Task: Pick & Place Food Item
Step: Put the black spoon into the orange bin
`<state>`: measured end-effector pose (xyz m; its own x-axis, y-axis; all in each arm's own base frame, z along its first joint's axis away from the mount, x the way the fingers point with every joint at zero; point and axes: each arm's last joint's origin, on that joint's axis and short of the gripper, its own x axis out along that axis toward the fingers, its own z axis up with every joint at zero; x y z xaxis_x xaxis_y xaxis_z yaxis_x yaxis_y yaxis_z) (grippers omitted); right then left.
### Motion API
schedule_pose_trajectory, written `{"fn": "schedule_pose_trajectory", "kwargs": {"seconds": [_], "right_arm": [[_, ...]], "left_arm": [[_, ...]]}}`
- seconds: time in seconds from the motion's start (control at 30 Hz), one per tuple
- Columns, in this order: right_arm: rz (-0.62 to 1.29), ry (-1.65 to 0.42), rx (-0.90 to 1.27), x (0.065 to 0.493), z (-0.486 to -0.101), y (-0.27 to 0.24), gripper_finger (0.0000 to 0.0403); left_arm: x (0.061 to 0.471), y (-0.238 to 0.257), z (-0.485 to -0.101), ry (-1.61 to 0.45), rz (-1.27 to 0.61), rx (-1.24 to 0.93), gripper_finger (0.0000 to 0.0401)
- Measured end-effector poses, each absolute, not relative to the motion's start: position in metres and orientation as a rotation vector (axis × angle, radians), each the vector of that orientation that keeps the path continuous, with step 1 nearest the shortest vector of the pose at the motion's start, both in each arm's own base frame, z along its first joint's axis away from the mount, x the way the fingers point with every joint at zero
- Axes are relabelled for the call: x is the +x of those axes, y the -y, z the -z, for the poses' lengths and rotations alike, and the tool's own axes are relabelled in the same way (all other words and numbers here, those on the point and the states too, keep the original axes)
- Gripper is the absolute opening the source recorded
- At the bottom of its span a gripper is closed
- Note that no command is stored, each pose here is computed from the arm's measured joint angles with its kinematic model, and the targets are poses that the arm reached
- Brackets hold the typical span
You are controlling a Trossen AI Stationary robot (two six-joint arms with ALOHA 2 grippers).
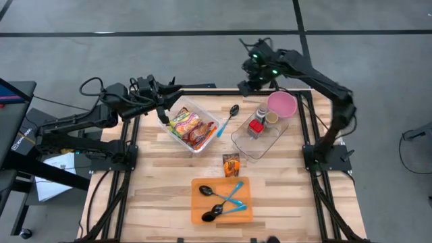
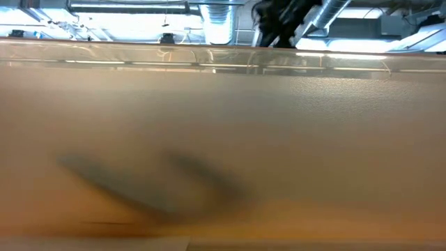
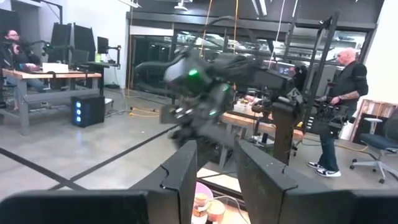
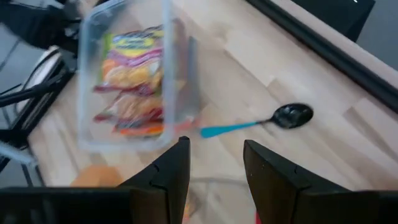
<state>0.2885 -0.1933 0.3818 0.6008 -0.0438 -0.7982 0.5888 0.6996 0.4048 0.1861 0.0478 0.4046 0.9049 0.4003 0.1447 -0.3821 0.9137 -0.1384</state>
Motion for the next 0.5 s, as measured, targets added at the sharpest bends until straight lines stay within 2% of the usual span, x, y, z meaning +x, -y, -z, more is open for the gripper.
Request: {"fn": "schedule_pose_trajectory", "kwargs": {"seconds": [0.33, 0.5], "right_arm": [[0.441, -1.019, 0.755, 0.33, -0.337, 0.263, 0.0143], [0.437, -1.163, 0.807, 0.338, -0.295, 0.283, 0.0143]], "left_arm": [[0.185, -0.05, -0.405, 0.167, -0.424, -0.087, 0.0104], [0.185, -0.05, -0.405, 0.165, -0.424, -0.079, 0.0104]]}}
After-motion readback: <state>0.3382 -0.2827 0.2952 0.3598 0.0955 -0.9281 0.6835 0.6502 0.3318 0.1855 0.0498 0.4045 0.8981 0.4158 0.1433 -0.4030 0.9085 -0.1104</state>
